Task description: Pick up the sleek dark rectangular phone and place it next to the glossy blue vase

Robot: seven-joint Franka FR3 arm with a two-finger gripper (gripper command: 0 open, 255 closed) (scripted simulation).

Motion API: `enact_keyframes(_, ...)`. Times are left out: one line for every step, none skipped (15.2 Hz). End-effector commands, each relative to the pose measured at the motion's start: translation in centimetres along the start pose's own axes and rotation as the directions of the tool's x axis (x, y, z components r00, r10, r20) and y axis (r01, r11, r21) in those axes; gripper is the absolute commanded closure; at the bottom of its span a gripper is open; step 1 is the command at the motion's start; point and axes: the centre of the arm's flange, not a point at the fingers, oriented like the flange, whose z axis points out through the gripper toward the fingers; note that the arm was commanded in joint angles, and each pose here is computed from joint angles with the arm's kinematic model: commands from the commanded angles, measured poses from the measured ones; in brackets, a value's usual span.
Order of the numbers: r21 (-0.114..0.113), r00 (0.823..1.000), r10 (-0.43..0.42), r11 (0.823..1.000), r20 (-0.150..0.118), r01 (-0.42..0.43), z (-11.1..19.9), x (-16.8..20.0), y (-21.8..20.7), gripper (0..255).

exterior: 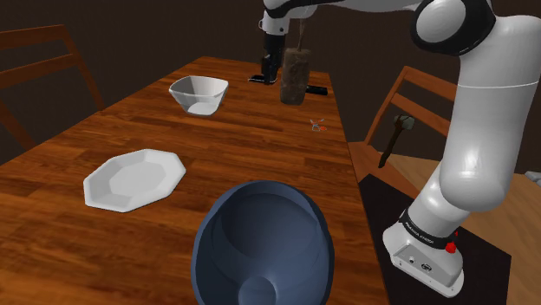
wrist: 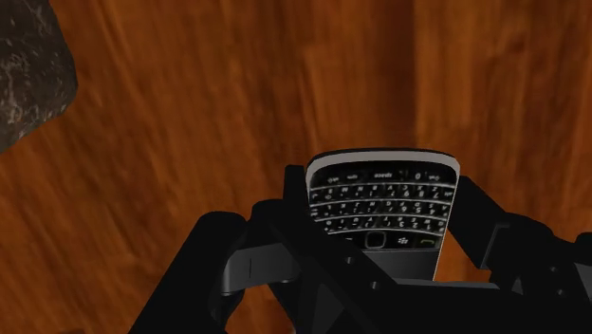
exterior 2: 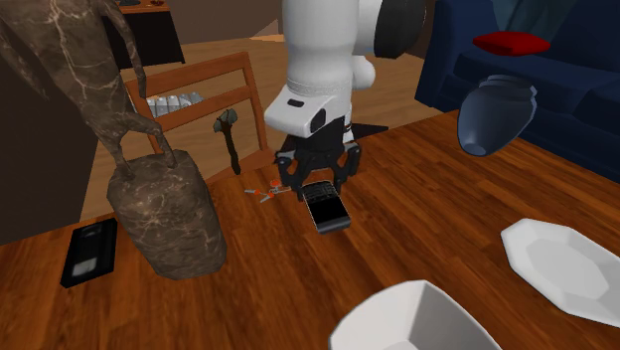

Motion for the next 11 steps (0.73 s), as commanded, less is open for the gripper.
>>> enact_keyframes(0.000,1.000,0.000,1.000,0.000,0.000,-1.1,0.0,0.1,255)
enact_keyframes(0.000,1.000,0.000,1.000,0.000,0.000,-1.6,0.0,0.1,255)
enact_keyframes(0.000,1.000,0.000,1.000,0.000,0.000,-2.1,0.0,0.1,255)
enact_keyframes(0.000,1.000,0.000,1.000,0.000,0.000,-2.7,0.0,0.1,255)
enact_keyframes(0.000,1.000,0.000,1.000,0.000,0.000,-3.2,0.0,0.1,255)
enact_keyframes(0.000,1.000,0.000,1.000,0.000,0.000,-3.7,0.0,0.1,255)
enact_keyframes(0.000,1.000,0.000,1.000,0.000,0.000,-4.2,0.0,0.0,255)
enact_keyframes(0.000,1.000,0.000,1.000,0.000,0.000,-4.8,0.0,0.0,255)
enact_keyframes(0.000,1.000,0.000,1.000,0.000,0.000,-5.3,0.0,0.0,255)
enact_keyframes(0.000,1.000,0.000,1.000,0.000,0.000,-5.8,0.0,0.0,255)
enact_keyframes(0.000,1.000,0.000,1.000,0.000,0.000,-6.4,0.0,0.0,255)
